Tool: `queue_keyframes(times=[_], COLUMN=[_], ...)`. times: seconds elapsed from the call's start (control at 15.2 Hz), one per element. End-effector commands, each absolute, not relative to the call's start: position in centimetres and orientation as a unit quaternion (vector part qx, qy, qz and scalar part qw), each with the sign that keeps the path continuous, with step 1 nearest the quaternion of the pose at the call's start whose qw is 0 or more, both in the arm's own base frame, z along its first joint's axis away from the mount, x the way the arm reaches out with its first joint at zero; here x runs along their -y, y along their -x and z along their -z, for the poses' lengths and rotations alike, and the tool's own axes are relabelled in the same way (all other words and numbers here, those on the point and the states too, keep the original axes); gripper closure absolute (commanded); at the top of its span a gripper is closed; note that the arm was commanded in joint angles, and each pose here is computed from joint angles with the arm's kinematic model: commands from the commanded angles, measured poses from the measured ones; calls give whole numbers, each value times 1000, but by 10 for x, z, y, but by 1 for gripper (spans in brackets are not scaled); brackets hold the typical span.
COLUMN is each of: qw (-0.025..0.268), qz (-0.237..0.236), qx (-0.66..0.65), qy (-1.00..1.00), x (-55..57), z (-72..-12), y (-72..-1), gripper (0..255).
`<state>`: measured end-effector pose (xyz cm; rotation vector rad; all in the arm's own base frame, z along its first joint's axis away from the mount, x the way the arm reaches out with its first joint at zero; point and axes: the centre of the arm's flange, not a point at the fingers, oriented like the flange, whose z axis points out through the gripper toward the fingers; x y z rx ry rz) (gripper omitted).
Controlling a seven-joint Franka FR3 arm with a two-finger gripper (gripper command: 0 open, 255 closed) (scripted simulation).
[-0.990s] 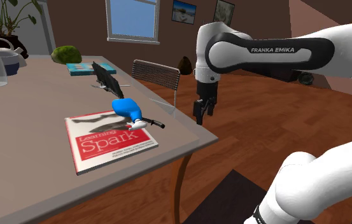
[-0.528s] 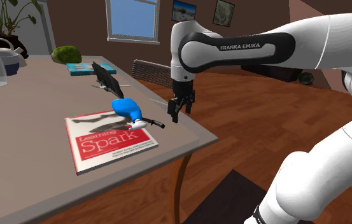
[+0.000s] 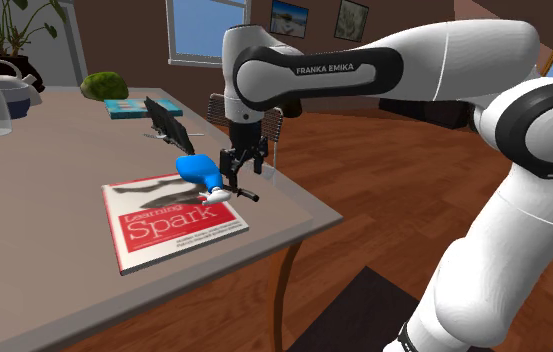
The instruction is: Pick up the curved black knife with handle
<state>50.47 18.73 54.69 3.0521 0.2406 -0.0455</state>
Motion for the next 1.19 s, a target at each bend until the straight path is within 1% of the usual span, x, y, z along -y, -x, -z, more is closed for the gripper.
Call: queue_keyframes(times=[0.0,0.46,0.59,0.66,1.12], qw=[39,39,39,39,39], qz=[11,11,11,11,11], qx=[-79,-79,-79,-79,-79], qy=[-996,-996,-996,-996,-996], x=[-198,-198,-198,-198,-197], z=[-547,-507,-507,-507,-508], y=[-516,-516,-516,-516,-518], gripper=[0,0,0,255,255])
